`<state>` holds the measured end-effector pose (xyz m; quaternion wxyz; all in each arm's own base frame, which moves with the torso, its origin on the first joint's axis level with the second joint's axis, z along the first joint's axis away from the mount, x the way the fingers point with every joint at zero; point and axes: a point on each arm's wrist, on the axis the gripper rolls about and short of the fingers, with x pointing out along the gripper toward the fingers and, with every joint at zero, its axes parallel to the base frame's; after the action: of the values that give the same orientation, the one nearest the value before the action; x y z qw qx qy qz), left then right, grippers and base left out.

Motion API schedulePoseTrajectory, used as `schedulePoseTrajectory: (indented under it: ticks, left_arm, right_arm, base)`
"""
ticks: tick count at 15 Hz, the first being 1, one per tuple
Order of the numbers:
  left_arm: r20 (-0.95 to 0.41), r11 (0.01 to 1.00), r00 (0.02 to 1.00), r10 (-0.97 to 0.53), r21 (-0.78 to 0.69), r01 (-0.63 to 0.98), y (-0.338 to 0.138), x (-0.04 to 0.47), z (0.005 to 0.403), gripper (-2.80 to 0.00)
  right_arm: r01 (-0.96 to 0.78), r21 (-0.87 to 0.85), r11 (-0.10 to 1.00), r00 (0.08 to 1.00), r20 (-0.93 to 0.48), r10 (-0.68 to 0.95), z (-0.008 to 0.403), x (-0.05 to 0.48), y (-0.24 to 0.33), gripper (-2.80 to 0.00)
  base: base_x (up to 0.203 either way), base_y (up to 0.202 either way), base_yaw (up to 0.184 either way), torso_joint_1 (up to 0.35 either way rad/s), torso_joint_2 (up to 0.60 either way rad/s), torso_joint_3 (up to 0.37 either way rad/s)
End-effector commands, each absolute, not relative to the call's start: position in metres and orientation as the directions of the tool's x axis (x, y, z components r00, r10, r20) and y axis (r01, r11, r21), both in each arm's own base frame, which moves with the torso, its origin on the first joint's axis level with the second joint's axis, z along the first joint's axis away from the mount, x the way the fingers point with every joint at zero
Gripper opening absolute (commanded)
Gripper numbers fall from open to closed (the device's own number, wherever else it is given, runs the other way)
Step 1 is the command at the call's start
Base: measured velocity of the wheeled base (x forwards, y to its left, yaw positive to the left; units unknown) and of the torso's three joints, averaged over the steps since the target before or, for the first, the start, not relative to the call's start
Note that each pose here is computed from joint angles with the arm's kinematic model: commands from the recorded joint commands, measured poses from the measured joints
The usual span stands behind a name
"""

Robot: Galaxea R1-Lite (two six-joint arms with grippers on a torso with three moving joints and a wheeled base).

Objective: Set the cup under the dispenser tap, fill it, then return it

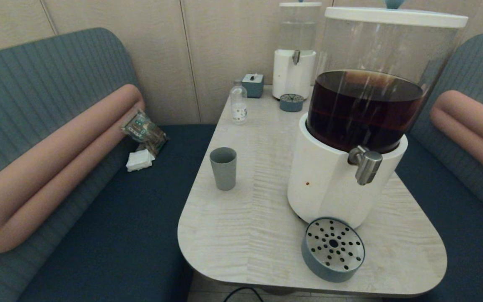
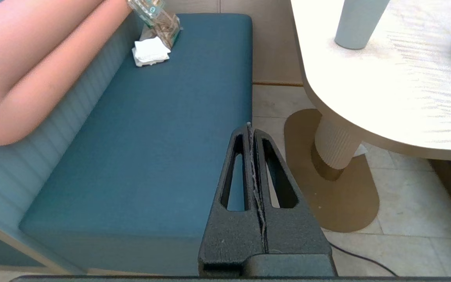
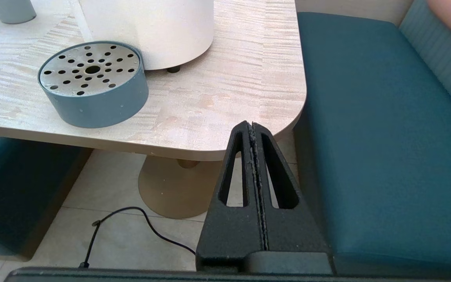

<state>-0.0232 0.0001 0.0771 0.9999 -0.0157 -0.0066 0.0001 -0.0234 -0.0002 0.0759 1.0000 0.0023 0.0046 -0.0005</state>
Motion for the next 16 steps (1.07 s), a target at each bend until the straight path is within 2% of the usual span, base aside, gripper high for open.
schedulePoseTrajectory:
  ticks: [1, 16]
  left_arm:
    - [0.010, 0.999, 1.000, 0.000, -0.035, 0.000, 0.0001, -0.0229, 0.0767, -2.80]
    - [0.008, 0.999, 1.000, 0.018, -0.038, -0.018, 0.0005, -0.0229, 0.0765, -2.80]
  right_arm:
    - [0.001, 0.005, 1.000, 1.000, -0.009, -0.001, 0.0759, -0.0234, -0.0002, -2.80]
    - [0.002, 0.005, 1.000, 1.000, -0.008, -0.001, 0.0759, -0.0234, -0.0001, -2.80]
  base:
    - [0.000, 0.000, 0.000, 0.000, 0.00, 0.000]
    - [0.000, 0.000, 0.000, 0.000, 0.00, 0.000]
